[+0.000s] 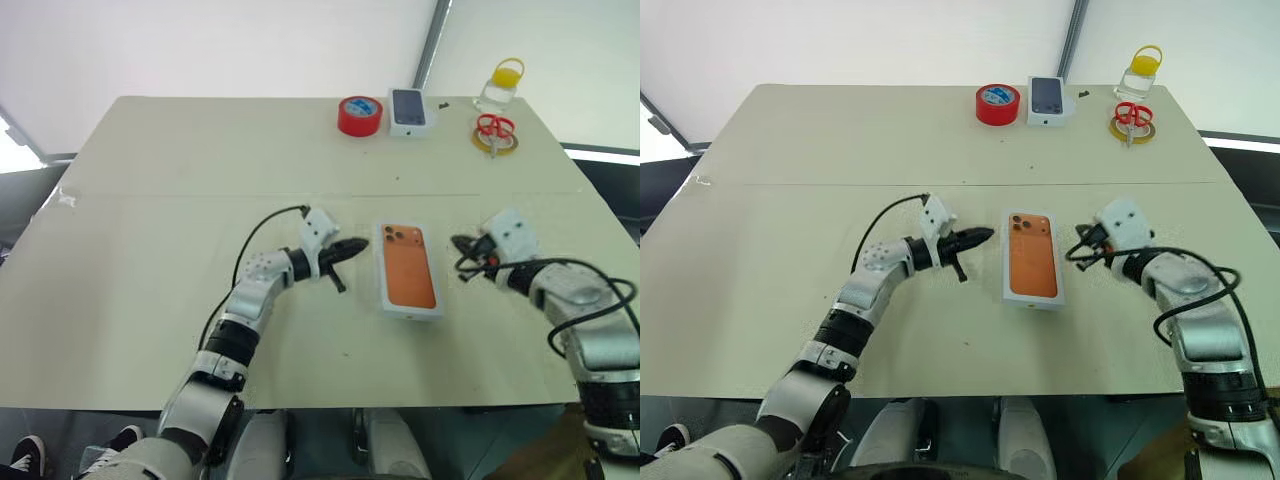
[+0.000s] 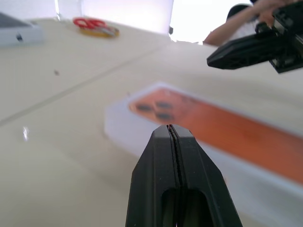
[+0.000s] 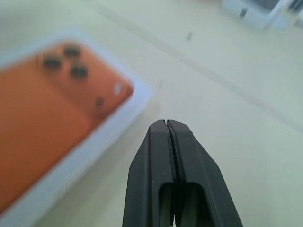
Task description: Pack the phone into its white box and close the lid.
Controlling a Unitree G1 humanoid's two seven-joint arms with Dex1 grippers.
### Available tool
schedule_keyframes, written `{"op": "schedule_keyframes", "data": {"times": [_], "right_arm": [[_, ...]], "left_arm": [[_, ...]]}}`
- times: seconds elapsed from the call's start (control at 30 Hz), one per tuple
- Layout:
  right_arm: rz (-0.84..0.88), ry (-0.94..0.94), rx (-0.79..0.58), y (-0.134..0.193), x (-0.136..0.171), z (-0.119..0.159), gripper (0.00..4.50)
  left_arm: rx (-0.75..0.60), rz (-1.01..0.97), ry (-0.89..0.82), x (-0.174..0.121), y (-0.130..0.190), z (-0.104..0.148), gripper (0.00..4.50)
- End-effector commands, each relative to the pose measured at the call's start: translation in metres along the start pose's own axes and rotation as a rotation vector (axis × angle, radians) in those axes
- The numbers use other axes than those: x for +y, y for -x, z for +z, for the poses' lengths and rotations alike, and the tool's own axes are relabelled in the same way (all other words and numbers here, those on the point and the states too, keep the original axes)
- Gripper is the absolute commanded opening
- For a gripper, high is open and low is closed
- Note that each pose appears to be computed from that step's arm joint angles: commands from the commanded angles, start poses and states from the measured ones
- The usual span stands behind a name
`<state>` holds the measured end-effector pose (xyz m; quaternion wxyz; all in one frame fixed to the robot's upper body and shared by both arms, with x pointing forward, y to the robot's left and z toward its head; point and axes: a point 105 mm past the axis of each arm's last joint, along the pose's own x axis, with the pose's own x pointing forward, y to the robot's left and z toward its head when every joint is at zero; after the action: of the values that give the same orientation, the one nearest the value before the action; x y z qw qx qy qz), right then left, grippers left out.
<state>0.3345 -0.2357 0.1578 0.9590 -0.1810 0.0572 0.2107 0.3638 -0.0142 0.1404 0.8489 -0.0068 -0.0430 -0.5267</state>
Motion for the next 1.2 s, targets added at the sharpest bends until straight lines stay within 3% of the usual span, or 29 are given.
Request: {"op": "schedule_keyframes", "data": {"times": [0.03,0.13,0.27,0.43,0.47,0.57,0.67,0.77,0.8,1.0,1.2], "right_arm": [[0.136,-0.035,-0.061,0.002,0.022,0.010,0.04],[0.300,0.044,0.091,0.006,0.058,-0.020,0.04],[0.368,0.158,0.250,0.017,0.078,-0.060,0.04],[0.368,0.120,0.224,0.018,0.081,-0.057,0.04],[0.362,0.079,0.201,0.016,0.079,-0.051,0.01],[0.330,-0.012,0.047,0.011,0.068,-0.021,0.91],[0.343,-0.096,-0.098,0.013,0.059,0.010,2.40],[0.355,-0.034,-0.106,0.021,0.052,0.013,4.01],[0.355,-0.004,-0.082,0.023,0.050,0.009,4.47],[0.353,-0.007,0.035,0.043,0.027,-0.015,4.47],[0.409,0.009,0.042,0.074,0.012,-0.025,4.47]], "left_arm": [[-0.049,-0.043,0.000,-0.013,-0.025,0.022,0.00],[0.091,-0.084,-0.038,-0.024,-0.039,-0.006,0.00],[0.292,-0.078,-0.094,-0.021,-0.033,-0.049,0.00],[0.360,-0.067,-0.053,-0.013,-0.015,-0.068,0.00],[0.343,-0.063,-0.026,-0.011,-0.013,-0.066,0.26],[0.228,-0.058,0.024,-0.004,-0.005,-0.042,1.40],[0.157,-0.030,-0.023,0.010,0.016,-0.019,2.92],[0.155,0.017,-0.104,0.026,0.049,-0.010,4.45],[0.152,0.028,-0.130,0.029,0.062,-0.007,4.47],[0.134,0.137,-0.071,0.047,0.139,0.020,4.47],[0.234,0.278,-0.112,0.053,0.201,0.011,4.47]]}}
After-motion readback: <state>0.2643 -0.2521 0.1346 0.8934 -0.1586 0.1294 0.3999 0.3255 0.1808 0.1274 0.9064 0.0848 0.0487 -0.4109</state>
